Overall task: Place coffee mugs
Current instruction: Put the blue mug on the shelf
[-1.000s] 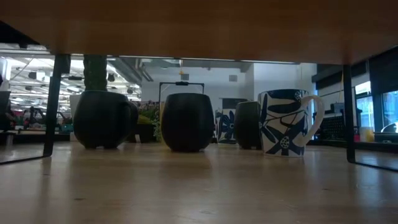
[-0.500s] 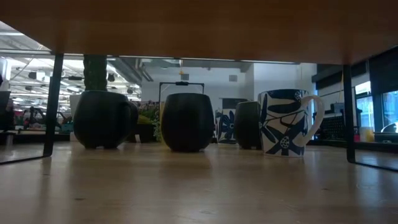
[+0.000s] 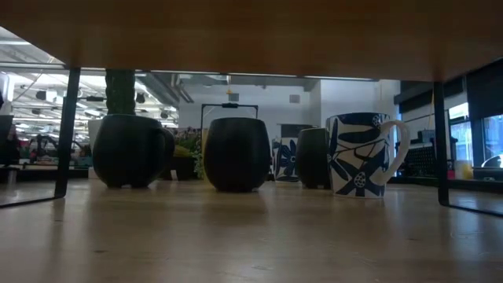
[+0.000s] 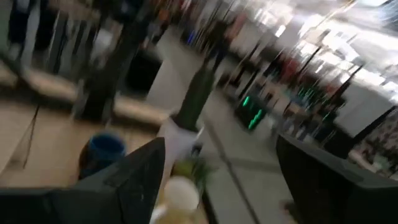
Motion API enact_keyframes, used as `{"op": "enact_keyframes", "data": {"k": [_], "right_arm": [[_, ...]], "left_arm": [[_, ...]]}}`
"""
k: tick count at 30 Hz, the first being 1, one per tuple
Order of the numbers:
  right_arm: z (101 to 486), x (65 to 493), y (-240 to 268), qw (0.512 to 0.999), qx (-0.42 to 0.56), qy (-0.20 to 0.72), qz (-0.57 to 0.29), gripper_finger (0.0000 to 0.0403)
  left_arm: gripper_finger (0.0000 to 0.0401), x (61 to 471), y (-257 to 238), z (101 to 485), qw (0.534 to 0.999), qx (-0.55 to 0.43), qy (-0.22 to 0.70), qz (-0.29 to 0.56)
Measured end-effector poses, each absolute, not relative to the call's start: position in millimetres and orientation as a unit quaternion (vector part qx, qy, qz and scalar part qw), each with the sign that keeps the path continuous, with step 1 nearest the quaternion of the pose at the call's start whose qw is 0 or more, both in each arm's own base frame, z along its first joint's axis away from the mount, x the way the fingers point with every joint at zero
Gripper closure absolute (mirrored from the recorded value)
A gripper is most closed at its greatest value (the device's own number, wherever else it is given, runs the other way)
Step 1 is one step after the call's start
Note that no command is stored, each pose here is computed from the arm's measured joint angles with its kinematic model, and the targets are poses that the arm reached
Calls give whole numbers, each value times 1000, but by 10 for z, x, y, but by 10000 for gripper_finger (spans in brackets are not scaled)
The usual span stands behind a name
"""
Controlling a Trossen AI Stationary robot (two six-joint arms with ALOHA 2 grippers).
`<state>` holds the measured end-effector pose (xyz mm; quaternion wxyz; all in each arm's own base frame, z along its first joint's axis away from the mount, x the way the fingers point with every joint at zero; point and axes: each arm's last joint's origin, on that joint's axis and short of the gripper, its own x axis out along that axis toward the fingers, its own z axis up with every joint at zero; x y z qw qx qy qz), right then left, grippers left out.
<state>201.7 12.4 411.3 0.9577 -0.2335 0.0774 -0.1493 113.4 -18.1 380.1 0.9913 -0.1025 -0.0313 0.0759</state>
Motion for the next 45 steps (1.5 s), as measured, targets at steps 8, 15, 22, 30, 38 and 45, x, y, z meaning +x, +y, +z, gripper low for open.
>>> {"op": "enact_keyframes", "data": {"k": [8,15,22,30,38,45], "right_arm": [[4021,2583,82,922,-267,260,-102,107],[3806,2984,-71,929,-242,275,-47,107],[3652,3359,-104,930,-292,224,8,107],[3566,3481,-102,929,-298,219,14,107],[3474,3556,-96,926,-299,229,18,107],[3409,3602,-98,924,-298,237,21,107]], "left_arm": [[254,1149,-157,3680,968,-54,223,99],[254,1271,-140,3358,942,-42,324,74],[254,1386,-80,2943,920,-24,387,54],[254,1431,-34,2639,904,-31,426,-12],[254,1611,54,2437,886,-4,464,2],[254,1786,158,2262,861,-22,508,7]]}}
